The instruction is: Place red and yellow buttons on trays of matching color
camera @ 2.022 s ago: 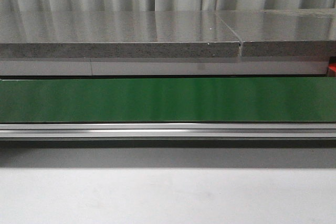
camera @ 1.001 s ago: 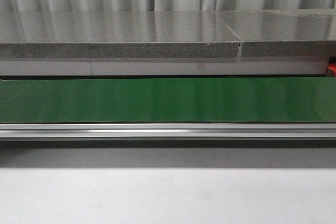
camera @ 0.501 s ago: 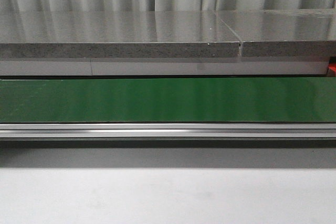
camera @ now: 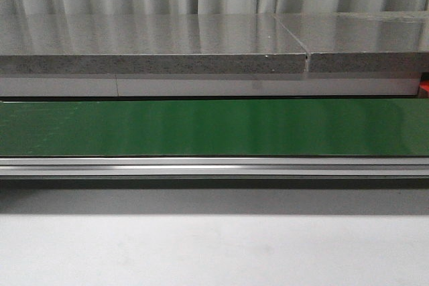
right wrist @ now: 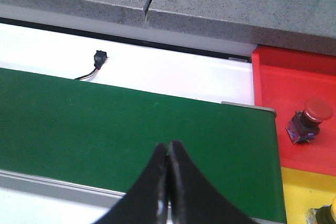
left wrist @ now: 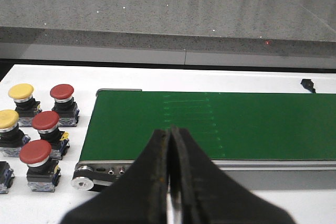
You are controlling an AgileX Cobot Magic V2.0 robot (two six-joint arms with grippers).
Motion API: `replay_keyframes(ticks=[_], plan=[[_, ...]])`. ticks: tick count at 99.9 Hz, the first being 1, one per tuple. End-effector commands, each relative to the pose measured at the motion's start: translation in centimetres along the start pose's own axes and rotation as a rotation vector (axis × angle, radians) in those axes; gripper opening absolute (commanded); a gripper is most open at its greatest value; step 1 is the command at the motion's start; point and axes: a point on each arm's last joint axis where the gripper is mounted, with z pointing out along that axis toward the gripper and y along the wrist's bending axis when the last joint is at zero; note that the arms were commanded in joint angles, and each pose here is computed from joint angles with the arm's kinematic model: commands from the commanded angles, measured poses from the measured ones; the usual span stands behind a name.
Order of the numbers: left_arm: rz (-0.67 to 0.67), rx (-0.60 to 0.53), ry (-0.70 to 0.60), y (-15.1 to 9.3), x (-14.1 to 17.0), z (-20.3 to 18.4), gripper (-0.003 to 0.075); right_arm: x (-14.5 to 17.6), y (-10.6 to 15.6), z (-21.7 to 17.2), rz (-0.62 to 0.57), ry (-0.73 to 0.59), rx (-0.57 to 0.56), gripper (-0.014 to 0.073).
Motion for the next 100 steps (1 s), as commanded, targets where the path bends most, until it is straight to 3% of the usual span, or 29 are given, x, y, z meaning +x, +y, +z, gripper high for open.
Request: replay_keyframes(ticks=[1,25,32,39,54,61,82,100], plan=[[-0.007,0.020,-0.088,-0.2,-1.4,-0.3,-0.0019,-1.4,-0.2,-0.5,-0.006,-0.098,0.025,-0.0068],[0.014,0.001,-0.069,0.0,-1.2,-0.3,-0.0017,-1.4,-0.2,-0.5,-0.006,-0.098,0.025,-0.0068],[0.014,0.000,-0.062,0.0,-1.2,-0.2,0.0020,-1.4,-0.2,-0.5,-0.006,-0.098,0.025,-0.0068],[0.014,-0.002,-0.050,0.0,-1.0,-0.2,0.0126,-1.4,-0.2,-0.5,-0.006,-0.098,0.025,-0.0068],[0.014,-0.006,-0.029,0.1,-0.9,-0.2,0.0492,-1.4,-0.2,-0.5,-0.006,-0.098,0.025,-0.0068],[0.014,-0.004,-0.038,0.0,-0.9,-0.2,0.0589,-1.4,-0.2,-0.5,-0.006,-0.098,0.025,-0.0068],[-0.022,-0.038,-0.025,0.3,-1.1,0.2,0.0597,-1.4,-0.2,-0.5,-0.006,-0.098,0.025,-0.0068],[-0.148,-0.231,-0.003,1.7,-2.5,2.2,0.0597,-1.4,-0.2,-0.5,-0.006,-0.098,0.025,-0.0068]])
